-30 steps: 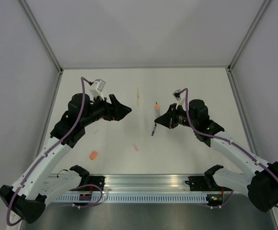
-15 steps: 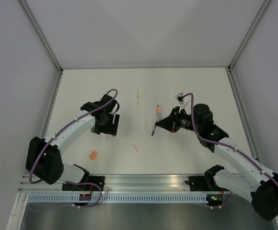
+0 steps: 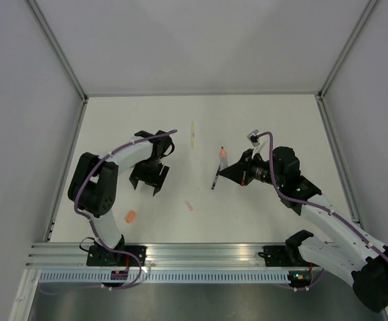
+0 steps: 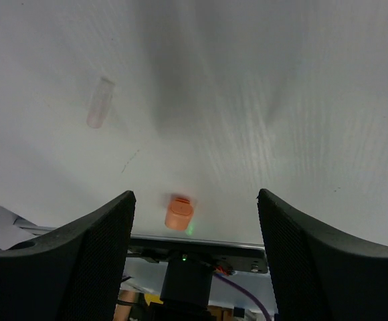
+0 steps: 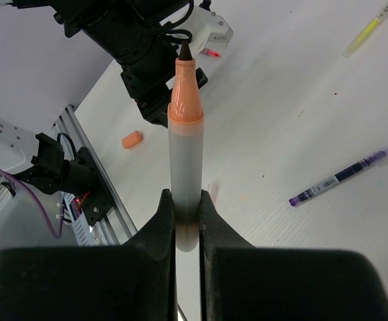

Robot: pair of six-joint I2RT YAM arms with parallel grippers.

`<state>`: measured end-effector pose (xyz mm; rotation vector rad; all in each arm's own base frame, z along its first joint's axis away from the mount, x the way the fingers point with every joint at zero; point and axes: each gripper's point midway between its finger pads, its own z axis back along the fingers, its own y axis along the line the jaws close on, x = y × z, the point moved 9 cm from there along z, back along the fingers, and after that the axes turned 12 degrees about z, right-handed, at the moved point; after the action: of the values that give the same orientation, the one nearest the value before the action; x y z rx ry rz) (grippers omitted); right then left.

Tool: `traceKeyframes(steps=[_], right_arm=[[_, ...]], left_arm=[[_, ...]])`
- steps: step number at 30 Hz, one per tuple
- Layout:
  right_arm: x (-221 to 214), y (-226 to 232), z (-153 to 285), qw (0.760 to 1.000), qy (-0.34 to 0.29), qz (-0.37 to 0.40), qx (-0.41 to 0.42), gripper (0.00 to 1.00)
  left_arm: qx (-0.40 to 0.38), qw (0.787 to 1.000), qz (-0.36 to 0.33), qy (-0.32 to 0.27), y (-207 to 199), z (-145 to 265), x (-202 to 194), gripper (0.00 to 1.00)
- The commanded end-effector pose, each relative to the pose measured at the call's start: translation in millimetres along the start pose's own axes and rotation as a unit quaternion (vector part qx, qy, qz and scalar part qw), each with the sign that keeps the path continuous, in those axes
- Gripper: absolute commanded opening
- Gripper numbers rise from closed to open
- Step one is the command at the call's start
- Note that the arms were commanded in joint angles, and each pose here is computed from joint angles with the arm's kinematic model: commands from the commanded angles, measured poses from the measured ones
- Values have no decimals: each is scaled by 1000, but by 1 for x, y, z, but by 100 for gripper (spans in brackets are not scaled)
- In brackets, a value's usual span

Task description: Insert the pens into the pen caps

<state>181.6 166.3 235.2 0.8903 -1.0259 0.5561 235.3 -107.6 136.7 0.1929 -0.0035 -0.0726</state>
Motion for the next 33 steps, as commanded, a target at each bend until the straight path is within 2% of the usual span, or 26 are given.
traceKeyframes(steps=[1, 5, 7, 8, 10, 13, 14, 16, 17, 19, 20, 21, 22, 24, 26, 29, 30, 32, 33], right_arm=[[3, -1, 1, 1000, -12, 16, -3, 0], [5, 1, 2, 1000, -16, 19, -3, 0], [6, 1, 2, 1000, -17, 19, -3, 0], [6, 1, 2, 1000, -17, 19, -3, 0], [6, 2, 2, 1000, -17, 18, 2, 0], [6, 2, 3, 1000, -19, 19, 2, 0], [6, 2, 3, 1000, -19, 20, 1, 0], [5, 1, 3, 1000, -17, 19, -1, 0], [5, 1, 2, 1000, -17, 18, -1, 0], [6, 1, 2, 1000, -18, 18, 0, 0], [7, 2, 2, 1000, -20, 18, 1, 0], [7, 2, 2, 1000, -21, 18, 2, 0], [7, 2, 2, 1000, -21, 17, 2, 0], [6, 2, 2, 1000, -20, 15, 4, 0], [5, 2, 1, 1000, -19, 14, 6, 0], [6, 2, 1, 1000, -19, 13, 6, 0], [5, 2, 1, 1000, -18, 13, 6, 0], [5, 1, 0, 1000, -18, 13, 5, 0], [5, 2, 0, 1000, -18, 12, 6, 0]], left_arm=[[25, 999, -29, 31, 19, -3, 5, 78], [37, 997, -55, 45, 24, -10, 11, 75], [70, 995, -60, 36, 29, -9, 15, 73], [118, 991, -60, 29, 37, -4, 17, 73], [141, 989, -50, 12, 41, 6, 23, 73], [88, 994, -60, 14, 36, 11, 19, 74], [100, 992, -68, 20, 39, 13, 17, 74], [195, 979, -62, 15, 52, 18, 22, 73], [249, 967, -52, -6, 59, 26, 30, 73], [240, 970, 9, -46, 54, 32, 39, 72], [207, 976, 40, -61, 48, 35, 41, 72], [169, 976, 93, -104, 43, 44, 46, 72], [131, 978, 119, -114, 37, 47, 46, 74], [96, 968, 187, -140, 31, 57, 48, 75], [49, 962, 223, -151, 26, 68, 44, 77], [19, 927, 332, -172, 25, 79, 33, 82], [8, 906, 387, -171, 22, 81, 31, 82], [23, 885, 442, -143, 25, 83, 12, 81], [26, 858, 495, -133, 24, 83, 8, 80]])
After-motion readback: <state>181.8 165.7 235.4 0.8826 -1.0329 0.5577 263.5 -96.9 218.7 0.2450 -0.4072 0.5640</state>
